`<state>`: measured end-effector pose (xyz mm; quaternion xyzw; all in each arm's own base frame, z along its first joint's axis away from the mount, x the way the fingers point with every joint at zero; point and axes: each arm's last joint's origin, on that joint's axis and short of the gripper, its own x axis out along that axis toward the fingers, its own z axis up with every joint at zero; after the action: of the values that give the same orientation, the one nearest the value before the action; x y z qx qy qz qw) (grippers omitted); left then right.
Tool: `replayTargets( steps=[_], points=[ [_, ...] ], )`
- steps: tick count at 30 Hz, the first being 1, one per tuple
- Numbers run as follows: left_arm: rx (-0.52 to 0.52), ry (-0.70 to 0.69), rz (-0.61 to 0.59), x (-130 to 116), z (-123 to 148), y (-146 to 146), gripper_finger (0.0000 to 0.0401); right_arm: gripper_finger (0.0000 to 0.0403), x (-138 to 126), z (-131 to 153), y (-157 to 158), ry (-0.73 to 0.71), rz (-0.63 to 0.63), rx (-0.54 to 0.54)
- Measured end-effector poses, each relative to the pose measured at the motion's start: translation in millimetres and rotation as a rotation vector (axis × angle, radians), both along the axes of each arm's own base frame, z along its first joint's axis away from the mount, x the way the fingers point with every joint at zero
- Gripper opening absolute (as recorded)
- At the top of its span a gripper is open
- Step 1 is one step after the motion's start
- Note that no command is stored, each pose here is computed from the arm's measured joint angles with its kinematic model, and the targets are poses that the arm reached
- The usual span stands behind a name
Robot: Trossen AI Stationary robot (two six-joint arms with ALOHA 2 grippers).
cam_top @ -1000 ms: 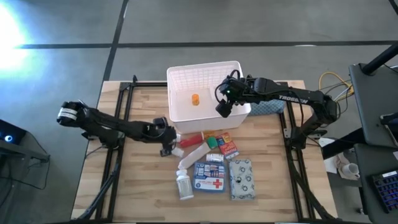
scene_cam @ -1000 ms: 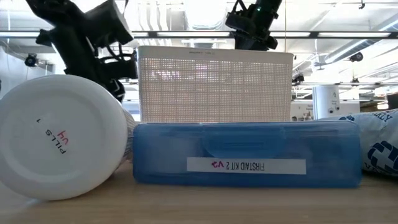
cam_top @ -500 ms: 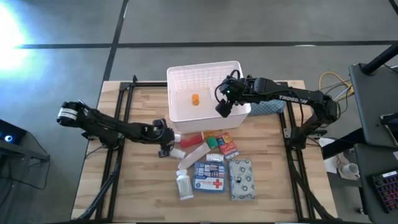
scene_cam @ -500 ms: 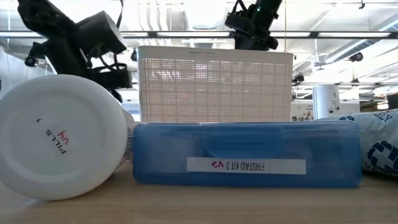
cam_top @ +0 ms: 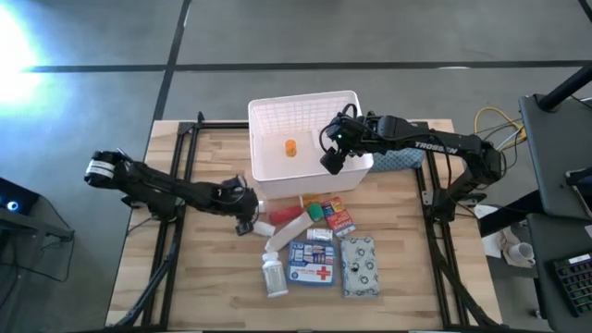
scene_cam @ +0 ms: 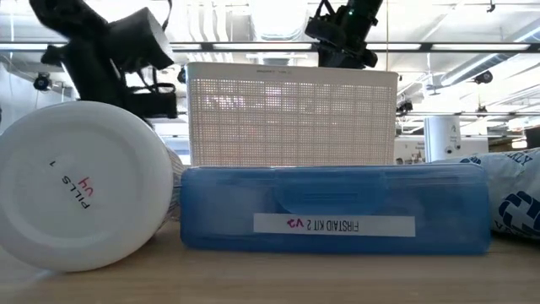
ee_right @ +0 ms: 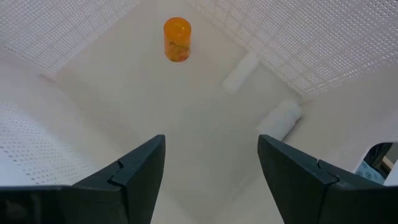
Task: Pick & place medical supplies in basket/bin
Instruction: Put the white pill bottle into the white container
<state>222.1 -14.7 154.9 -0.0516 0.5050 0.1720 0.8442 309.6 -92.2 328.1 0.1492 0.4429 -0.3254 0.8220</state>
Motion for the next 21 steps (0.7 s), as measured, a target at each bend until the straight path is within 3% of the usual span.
replayTargets(
  steps=[3, 6, 9, 13, 17, 19, 21],
  points=[
    [-0.035, 0.053, 0.038, -1.8, 12.6, -13.5, 0.0157, 0.0247, 0.5, 0.3, -0.1, 0.001, 0.014, -0.009],
    [-0.078, 0.017, 0.044, 1.9, 38.0, -33.6, 0.0156, 0.0247, 1.0, 0.6, -0.3, 0.002, 0.03, -0.019],
    [-0.087, -0.065, 0.052, 5.6, 73.2, -51.3, 0.0155, 0.0247, 1.1, 0.7, -0.3, 0.008, 0.045, -0.026],
    [0.001, -0.205, 0.138, 5.9, 120.7, -61.0, 0.0155, 0.0247, 2.2, 1.4, -0.7, 0.009, 0.072, -0.045],
    [-0.028, -0.346, 0.149, 11.2, 166.5, -60.8, 0.0154, 0.0247, 3.8, 2.5, -1.2, 0.003, 0.099, -0.064],
    [0.062, -0.406, 0.129, 15.1, 187.9, -53.6, 0.0157, 0.0247, 4.9, 3.3, -1.5, -0.002, 0.116, -0.078],
    [0.226, -0.471, 0.166, 20.3, 206.5, -39.5, 0.0164, 0.0247, 6.2, 4.2, -1.8, -0.013, 0.125, -0.089]
  ],
)
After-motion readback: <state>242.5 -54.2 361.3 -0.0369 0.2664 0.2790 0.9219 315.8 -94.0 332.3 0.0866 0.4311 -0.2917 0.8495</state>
